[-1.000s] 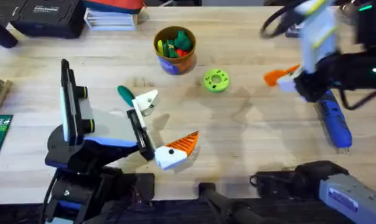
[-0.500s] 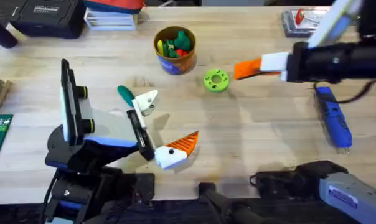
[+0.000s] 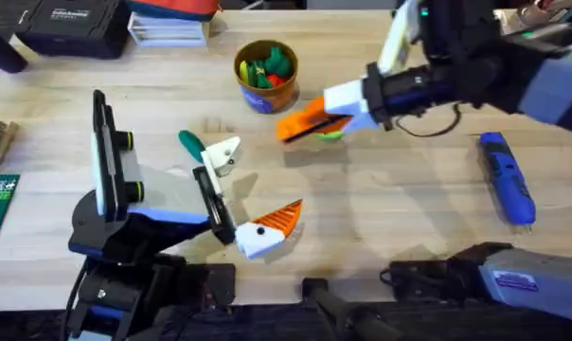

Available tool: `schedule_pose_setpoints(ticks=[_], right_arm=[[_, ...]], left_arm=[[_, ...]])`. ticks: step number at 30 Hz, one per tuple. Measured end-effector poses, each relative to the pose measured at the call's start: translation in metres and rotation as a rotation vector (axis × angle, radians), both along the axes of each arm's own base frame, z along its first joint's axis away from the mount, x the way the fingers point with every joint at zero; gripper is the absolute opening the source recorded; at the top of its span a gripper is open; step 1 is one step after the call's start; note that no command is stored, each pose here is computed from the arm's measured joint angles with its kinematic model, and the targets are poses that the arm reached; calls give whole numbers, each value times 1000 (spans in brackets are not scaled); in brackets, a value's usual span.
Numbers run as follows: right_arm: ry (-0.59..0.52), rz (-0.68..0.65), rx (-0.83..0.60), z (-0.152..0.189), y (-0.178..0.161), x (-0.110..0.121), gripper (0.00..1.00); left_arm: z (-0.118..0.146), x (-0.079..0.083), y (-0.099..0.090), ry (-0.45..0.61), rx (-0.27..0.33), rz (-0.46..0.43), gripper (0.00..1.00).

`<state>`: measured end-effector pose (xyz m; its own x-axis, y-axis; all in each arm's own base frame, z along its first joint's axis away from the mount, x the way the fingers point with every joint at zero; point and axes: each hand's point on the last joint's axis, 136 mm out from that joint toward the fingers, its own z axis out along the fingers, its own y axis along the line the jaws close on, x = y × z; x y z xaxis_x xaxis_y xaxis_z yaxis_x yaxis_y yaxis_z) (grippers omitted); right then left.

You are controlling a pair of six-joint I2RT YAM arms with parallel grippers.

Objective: Pick up the gripper from the table and insert it into the empty holder that is missing its gripper. Then pick up a screw, insert it into the mounting hole, and use the screwdriver to tighten it. Finally, clean up the table by picking up the vegetable and placing it into the bucket.

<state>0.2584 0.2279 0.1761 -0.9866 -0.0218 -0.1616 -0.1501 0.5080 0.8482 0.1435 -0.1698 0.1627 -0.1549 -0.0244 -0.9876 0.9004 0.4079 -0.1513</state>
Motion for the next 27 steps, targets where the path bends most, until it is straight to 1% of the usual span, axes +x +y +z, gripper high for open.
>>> schedule_pose_setpoints(ticks=[4, 7, 10, 12, 16, 18, 24, 27], right_arm=[[17, 63, 69, 3, 29, -4, 8], [77, 116, 110, -1, 45, -12, 8], [143, 132, 118, -9, 48, -17, 8], [151, 131, 124, -9, 46, -18, 8], [126, 116, 143, -3, 37, -15, 8], [112, 108, 148, -1, 32, -17, 8], [95, 110, 158, -8, 20, -44, 8], [31, 101, 195, -9, 18, -48, 8]], left_arm=[[0, 0, 0, 0, 0, 0, 986], [0, 0, 0, 0, 0, 0, 985], [0, 0, 0, 0, 0, 0, 986], [0, 0, 0, 0, 0, 0, 986], [0, 0, 0, 0, 0, 0, 986], [0, 0, 0, 0, 0, 0, 985], [0, 0, 0, 0, 0, 0, 985], [0, 0, 0, 0, 0, 0, 985]])
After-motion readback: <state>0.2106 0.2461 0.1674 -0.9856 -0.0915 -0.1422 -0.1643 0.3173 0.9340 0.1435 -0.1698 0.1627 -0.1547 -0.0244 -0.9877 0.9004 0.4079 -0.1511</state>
